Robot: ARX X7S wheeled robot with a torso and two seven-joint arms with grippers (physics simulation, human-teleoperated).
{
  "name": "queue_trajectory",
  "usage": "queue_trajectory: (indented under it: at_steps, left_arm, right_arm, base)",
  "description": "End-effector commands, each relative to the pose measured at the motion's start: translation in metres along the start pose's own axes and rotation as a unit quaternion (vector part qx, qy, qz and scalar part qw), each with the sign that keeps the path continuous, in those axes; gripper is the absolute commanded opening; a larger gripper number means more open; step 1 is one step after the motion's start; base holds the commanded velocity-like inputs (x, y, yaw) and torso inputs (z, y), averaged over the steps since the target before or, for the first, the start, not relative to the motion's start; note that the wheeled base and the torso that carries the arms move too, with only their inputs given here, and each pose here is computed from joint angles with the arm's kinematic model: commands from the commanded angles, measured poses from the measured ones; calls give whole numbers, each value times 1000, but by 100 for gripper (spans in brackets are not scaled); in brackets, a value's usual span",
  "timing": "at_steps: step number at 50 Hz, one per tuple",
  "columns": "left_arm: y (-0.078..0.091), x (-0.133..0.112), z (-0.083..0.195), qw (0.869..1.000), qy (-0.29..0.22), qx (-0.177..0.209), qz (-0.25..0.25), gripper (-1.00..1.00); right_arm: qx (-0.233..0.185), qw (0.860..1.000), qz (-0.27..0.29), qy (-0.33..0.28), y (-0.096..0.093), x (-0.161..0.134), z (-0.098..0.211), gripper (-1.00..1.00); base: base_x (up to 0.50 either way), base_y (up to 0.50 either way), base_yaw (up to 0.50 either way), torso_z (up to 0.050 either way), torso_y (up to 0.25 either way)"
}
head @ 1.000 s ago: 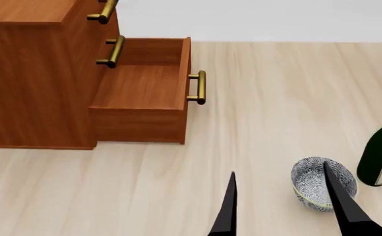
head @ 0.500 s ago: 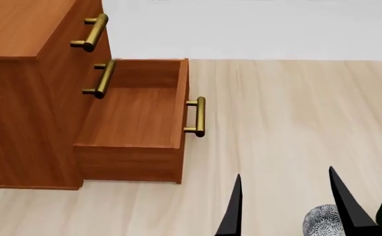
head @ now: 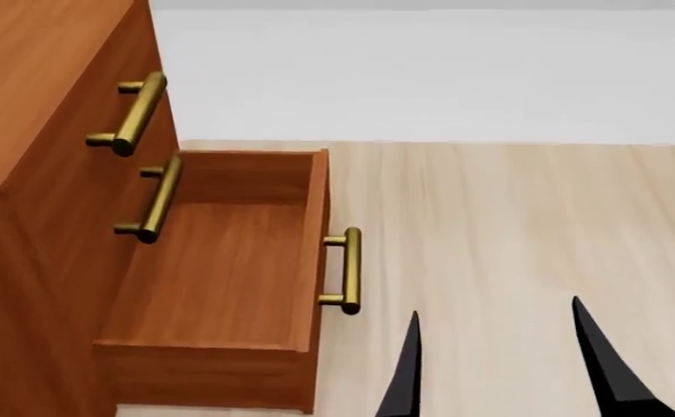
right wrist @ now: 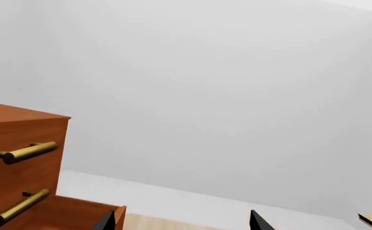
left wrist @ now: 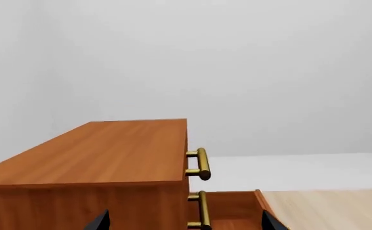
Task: Put the wine bottle in the bottom drawer of the cabinet.
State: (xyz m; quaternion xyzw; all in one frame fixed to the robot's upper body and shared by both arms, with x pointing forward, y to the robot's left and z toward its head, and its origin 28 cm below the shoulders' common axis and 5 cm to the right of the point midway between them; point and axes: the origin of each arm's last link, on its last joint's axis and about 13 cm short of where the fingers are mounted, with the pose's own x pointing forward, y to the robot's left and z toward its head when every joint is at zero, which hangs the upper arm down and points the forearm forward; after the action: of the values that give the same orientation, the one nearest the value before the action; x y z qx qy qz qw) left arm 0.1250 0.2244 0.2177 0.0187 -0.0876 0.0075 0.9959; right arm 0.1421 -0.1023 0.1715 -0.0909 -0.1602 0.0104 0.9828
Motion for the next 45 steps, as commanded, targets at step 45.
queue_trajectory:
  at_steps: [45]
  left_arm:
    - [-2, -2, -2, 1000, 3, -9, -25, 100]
  right_arm:
    - [-13, 997, -67, 27, -17, -4, -8, 100]
  base:
    - [245, 0, 0, 0, 0]
